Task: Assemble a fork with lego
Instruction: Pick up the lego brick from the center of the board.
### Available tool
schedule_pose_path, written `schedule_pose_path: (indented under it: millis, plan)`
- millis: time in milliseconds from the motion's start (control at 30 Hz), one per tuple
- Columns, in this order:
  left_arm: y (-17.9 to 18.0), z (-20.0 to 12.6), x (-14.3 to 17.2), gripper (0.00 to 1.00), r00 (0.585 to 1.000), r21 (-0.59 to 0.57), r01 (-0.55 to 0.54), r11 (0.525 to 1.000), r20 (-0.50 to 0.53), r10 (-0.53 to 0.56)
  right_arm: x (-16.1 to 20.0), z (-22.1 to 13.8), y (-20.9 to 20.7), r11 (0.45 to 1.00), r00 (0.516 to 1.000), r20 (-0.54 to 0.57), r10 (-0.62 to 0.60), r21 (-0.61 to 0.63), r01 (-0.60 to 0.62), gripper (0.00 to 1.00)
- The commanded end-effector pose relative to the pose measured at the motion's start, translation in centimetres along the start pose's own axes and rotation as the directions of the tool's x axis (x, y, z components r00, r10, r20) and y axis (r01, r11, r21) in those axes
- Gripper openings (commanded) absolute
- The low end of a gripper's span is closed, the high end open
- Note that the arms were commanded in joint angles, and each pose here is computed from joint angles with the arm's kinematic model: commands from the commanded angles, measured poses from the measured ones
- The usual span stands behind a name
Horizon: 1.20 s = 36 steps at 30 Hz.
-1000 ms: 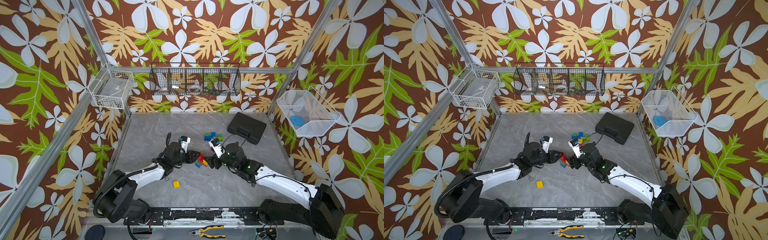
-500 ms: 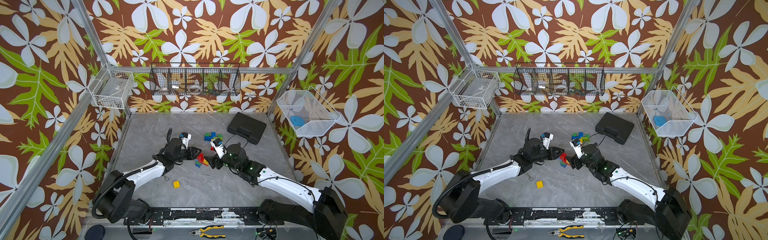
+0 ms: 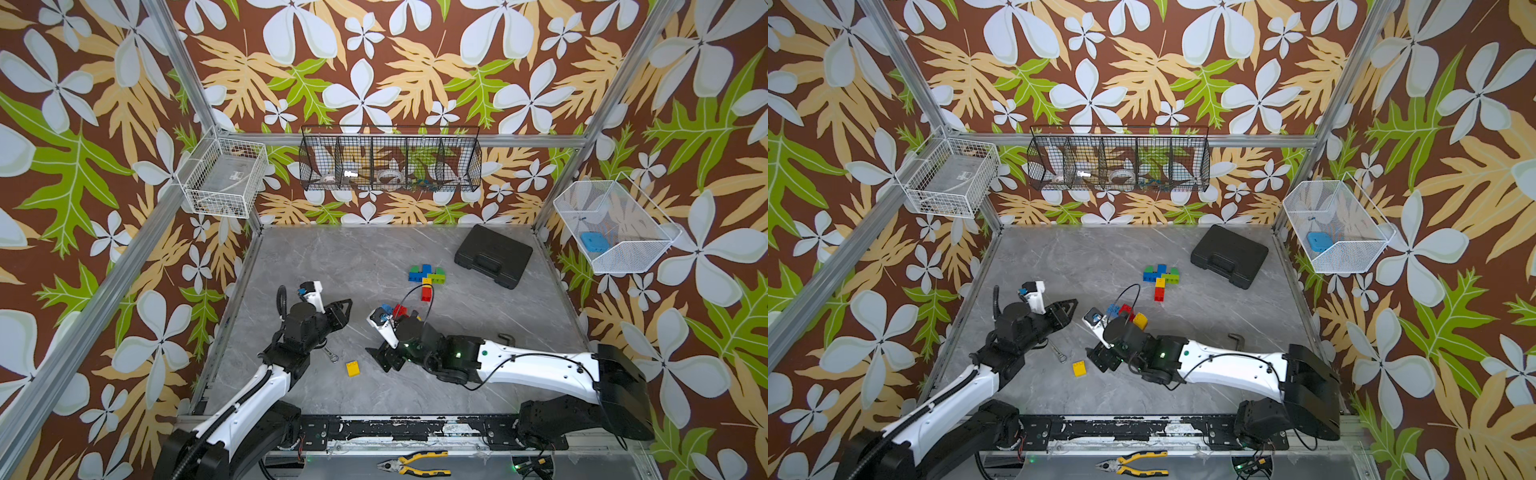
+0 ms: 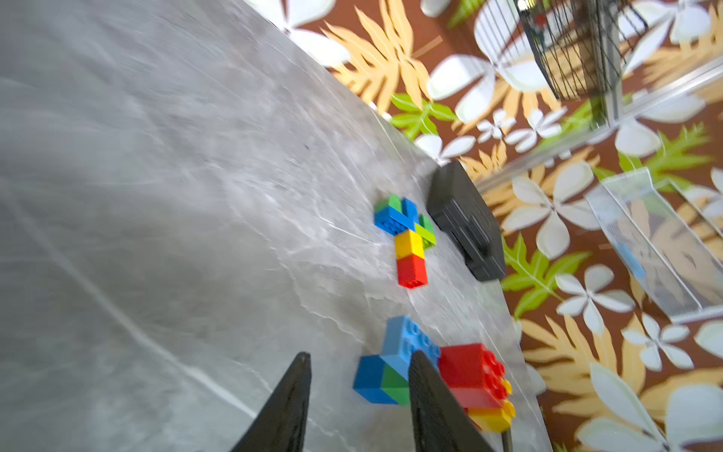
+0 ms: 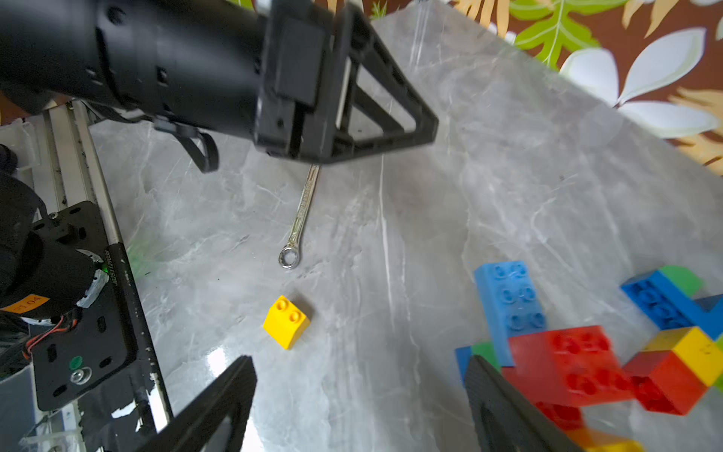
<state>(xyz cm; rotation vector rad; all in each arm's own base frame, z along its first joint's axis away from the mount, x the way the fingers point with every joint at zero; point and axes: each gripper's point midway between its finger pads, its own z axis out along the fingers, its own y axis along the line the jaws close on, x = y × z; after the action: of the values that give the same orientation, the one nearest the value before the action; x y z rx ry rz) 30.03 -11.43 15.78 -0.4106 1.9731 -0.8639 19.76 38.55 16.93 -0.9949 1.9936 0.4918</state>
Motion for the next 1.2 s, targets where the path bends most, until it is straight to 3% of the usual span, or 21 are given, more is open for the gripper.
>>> schedule_pose_path:
  millis: [0, 133, 300, 500, 867, 1167]
  plan:
    - [2.3, -1.5, -1.0, 0.46, 0.997, -0.063, 0.063, 0.996, 0.059, -0.059, 1.0, 1.9, 0.6, 0.984, 0.986, -0.024, 0.166, 0.063, -0.164, 0.85]
    - [4.7, -3.2, -1.4, 0.48, 0.994, -0.149, 0.086, 0.985, 0.078, -0.075, 3.5, 5.2, 2.7, 0.955, 0.949, -0.12, 0.293, 0.084, -0.284, 0.82]
    - [6.9, -4.7, -1.7, 0.52, 0.99, -0.225, 0.121, 0.967, 0.102, -0.1, 4.8, 6.9, 5.0, 0.93, 0.918, -0.165, 0.361, 0.14, -0.34, 0.81]
    - [8.1, -5.3, -1.5, 0.53, 0.986, -0.27, 0.156, 0.95, 0.104, -0.132, 7.5, 8.8, 4.6, 0.885, 0.873, -0.212, 0.438, 0.271, -0.378, 0.77]
    - [7.4, -5.1, -1.5, 0.53, 0.989, -0.245, 0.138, 0.96, 0.082, -0.121, 8.2, 10.5, 5.8, 0.885, 0.873, -0.245, 0.422, 0.318, -0.339, 0.67]
    - [7.3, -5.0, -1.3, 0.52, 0.99, -0.235, 0.132, 0.963, 0.075, -0.117, 8.6, 11.0, 5.3, 0.879, 0.875, -0.255, 0.412, 0.365, -0.307, 0.53]
